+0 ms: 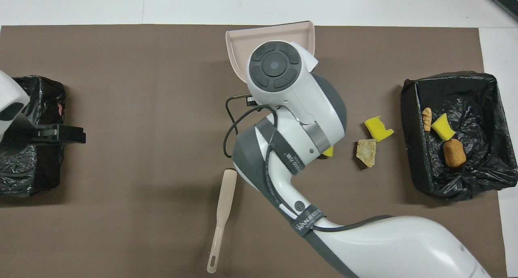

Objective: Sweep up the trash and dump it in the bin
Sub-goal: 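Lower the dustpan onto the table center and release with the right gripper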

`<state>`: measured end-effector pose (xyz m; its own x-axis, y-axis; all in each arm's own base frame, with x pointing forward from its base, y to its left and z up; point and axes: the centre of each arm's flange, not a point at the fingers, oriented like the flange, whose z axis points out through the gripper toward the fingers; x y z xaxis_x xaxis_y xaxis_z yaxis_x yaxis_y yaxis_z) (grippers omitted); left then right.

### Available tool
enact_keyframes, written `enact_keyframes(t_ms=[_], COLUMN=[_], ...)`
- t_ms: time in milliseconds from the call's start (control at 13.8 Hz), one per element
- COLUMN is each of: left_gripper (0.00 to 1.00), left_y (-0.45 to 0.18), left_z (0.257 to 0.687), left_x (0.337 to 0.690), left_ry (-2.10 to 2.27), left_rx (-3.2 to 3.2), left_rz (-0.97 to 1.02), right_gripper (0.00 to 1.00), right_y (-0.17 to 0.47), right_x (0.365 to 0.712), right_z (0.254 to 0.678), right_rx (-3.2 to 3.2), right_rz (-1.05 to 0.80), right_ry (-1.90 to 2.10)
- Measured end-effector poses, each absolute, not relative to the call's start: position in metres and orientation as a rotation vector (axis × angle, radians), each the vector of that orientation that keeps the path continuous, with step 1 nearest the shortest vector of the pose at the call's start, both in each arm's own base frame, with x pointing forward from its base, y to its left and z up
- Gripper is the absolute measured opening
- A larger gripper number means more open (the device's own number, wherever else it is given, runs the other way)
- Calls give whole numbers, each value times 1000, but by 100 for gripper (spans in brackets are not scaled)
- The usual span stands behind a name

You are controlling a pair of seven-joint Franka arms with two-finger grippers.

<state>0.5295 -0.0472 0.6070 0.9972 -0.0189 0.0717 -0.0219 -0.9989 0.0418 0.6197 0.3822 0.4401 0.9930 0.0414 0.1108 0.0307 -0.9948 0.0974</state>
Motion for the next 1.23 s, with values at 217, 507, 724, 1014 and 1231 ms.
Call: enact_keyframes(t_ms=[217,507,724,1014,1231], left_gripper=[100,100,100,100,100], left_y=[-36,-29,-22,-21,-21], left_z=[608,595,594,592,594], left_x=[568,595,615,621,621], left_ry=[-65,-116,-103,-104,-105], left_rx=[3098,3105,3101,3100,3099], left_rz=[130,127,146,149,154], right_gripper=[31,31,31,38,70], right_y=[414,444,470,473,467], right_x=[620,610,594,595,600], right_z=[404,374,349,352,360], right_rx=[3060,3105,3117,3124,3132], right_rz=[129,57,0,6,24], right_ry=[-21,-16,-8,-14,-33])
